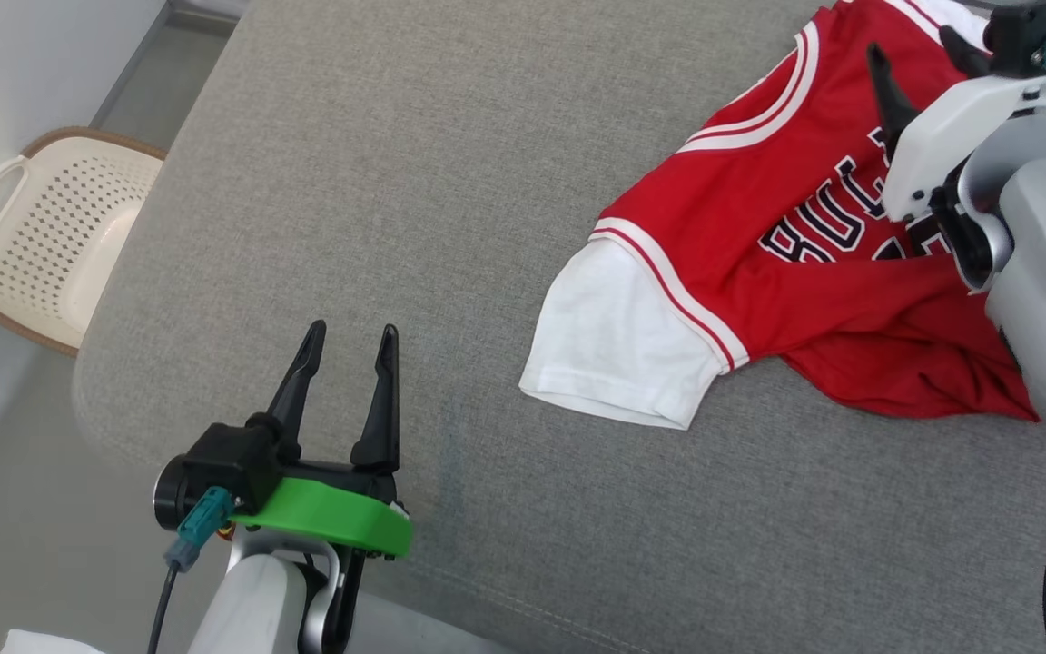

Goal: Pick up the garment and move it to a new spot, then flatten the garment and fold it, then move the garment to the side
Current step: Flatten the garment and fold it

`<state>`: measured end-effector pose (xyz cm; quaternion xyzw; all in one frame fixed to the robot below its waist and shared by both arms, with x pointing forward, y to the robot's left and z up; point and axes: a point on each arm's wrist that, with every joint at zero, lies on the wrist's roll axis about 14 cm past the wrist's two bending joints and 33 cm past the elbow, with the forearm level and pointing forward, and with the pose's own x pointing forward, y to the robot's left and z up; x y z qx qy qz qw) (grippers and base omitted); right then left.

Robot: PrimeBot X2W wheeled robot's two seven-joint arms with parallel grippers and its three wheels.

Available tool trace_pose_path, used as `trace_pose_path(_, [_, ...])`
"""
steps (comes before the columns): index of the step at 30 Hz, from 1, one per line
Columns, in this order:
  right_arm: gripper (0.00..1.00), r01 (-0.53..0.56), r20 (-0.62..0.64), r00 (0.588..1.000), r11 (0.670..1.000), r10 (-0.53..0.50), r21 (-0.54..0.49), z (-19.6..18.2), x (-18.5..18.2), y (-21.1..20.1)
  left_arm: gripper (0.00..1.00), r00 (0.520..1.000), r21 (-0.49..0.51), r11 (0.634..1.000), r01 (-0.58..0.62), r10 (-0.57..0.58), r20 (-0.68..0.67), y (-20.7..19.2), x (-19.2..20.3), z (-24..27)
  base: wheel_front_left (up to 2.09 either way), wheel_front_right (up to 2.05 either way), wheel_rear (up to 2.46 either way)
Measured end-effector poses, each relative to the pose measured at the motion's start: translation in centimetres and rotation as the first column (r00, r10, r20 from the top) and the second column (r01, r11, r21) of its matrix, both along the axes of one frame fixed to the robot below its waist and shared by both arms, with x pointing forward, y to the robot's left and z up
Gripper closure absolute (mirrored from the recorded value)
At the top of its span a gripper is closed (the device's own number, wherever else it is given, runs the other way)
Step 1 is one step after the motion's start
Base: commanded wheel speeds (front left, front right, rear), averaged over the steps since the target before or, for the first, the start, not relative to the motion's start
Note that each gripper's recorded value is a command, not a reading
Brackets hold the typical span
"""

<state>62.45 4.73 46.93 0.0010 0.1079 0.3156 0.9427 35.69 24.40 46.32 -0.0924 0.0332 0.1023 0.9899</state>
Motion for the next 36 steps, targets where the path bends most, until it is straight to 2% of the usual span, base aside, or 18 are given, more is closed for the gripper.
trace_pose_path(6, [0.0,0.036,0.003,0.999,0.998,-0.036,0.044,-0.1,-2.1,-2.6,0.0,0.999,0.011,0.999,0.039,-0.039,-0.004,-0.8,0.0,-0.3,0.0,0.0,0.0])
trace_pose_path(14, [0.0,0.146,0.066,0.985,0.978,-0.157,0.146,3.5,-5.5,-9.6,0.0,0.994,0.007,0.995,0.102,-0.102,0.035,-2.5,0.0,0.5,0.0,0.0,0.0])
trace_pose_path(20, [0.0,0.248,0.088,0.959,0.945,-0.271,0.215,5.3,-8.7,-15.3,0.0,0.986,0.003,0.989,0.147,-0.147,0.076,-3.9,0.2,1.5,0.0,0.0,0.0])
trace_pose_path(26, [0.0,0.34,0.1,0.919,0.896,-0.381,0.287,5.6,-13.5,-19.6,0.0,0.977,0.006,0.984,0.18,-0.179,0.116,-5.0,0.1,2.6,0.0,0.0,0.0])
trace_pose_path(31, [0.0,0.407,0.062,0.891,0.852,-0.449,0.329,4.3,-17.2,-21.2,0.0,0.967,0.009,0.976,0.215,-0.215,0.14,-6.2,0.4,3.3,0.0,0.0,0.0])
trace_pose_path(36, [0.0,0.435,0.022,0.886,0.846,-0.464,0.31,2.9,-18.7,-21.6,0.0,0.958,0.009,0.97,0.242,-0.241,0.154,-7.0,0.6,3.7,0.0,0.0,0.0])
